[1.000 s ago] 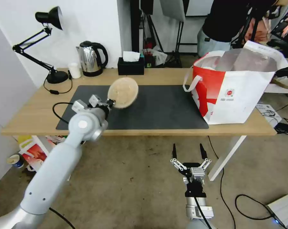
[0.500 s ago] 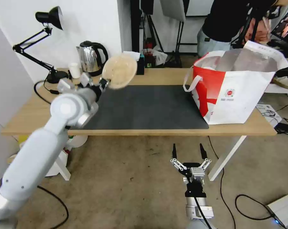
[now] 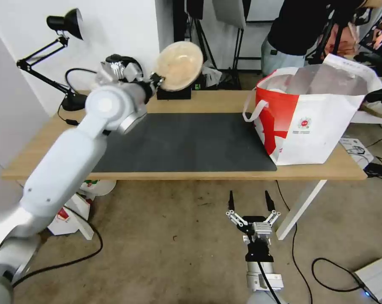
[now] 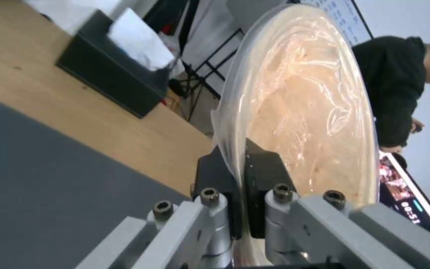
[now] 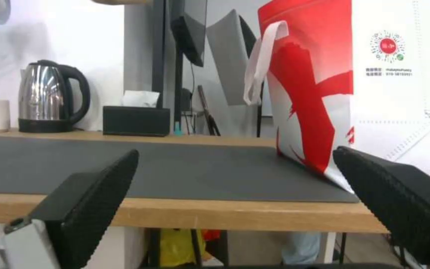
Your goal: Pick up the trash from the table and place it into the takeout bag.
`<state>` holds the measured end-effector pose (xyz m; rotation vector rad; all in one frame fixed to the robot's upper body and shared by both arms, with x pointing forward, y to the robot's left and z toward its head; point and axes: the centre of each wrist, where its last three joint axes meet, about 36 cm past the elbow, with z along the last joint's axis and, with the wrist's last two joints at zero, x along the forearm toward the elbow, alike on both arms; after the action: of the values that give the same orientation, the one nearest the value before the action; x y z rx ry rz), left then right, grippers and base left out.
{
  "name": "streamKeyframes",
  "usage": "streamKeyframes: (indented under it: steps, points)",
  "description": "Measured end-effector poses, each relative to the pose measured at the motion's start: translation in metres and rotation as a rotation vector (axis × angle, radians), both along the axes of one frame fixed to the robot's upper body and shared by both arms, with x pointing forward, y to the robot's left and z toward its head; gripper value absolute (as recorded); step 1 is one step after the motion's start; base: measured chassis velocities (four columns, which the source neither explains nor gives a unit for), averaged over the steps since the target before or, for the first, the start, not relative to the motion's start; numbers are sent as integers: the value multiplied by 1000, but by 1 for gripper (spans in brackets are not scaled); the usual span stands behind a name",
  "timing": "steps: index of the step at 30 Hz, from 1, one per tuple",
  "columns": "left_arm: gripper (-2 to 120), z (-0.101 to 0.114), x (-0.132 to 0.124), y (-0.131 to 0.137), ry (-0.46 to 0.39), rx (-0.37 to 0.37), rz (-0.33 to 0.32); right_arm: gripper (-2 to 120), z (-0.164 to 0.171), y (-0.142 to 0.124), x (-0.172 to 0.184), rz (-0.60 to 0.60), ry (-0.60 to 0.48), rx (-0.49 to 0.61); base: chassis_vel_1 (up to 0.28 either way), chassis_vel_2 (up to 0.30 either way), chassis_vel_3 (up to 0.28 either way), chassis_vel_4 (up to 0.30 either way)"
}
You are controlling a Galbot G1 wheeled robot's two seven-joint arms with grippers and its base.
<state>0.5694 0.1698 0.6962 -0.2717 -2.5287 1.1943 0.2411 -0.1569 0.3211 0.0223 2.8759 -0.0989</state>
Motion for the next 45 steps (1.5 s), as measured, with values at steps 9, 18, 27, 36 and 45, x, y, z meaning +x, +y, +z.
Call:
streamKeyframes:
  steps: [9,18,27,36,45]
  points:
    - [1,42,34,-47,-45,23,-42,100,0,0,0,0,0,0,0,0,0,0]
    - [1,73,63,-112,-54,45,-83,100,0,0,0,0,0,0,0,0,0,0]
    - [1,84,77,-170,-69,65,-149,100,0,0,0,0,0,0,0,0,0,0]
    - [1,82,77,-218,-117,60,-243,100,0,0,0,0,0,0,0,0,0,0]
    - [1,61,80,-237,-167,83,-343,100,0,0,0,0,0,0,0,0,0,0]
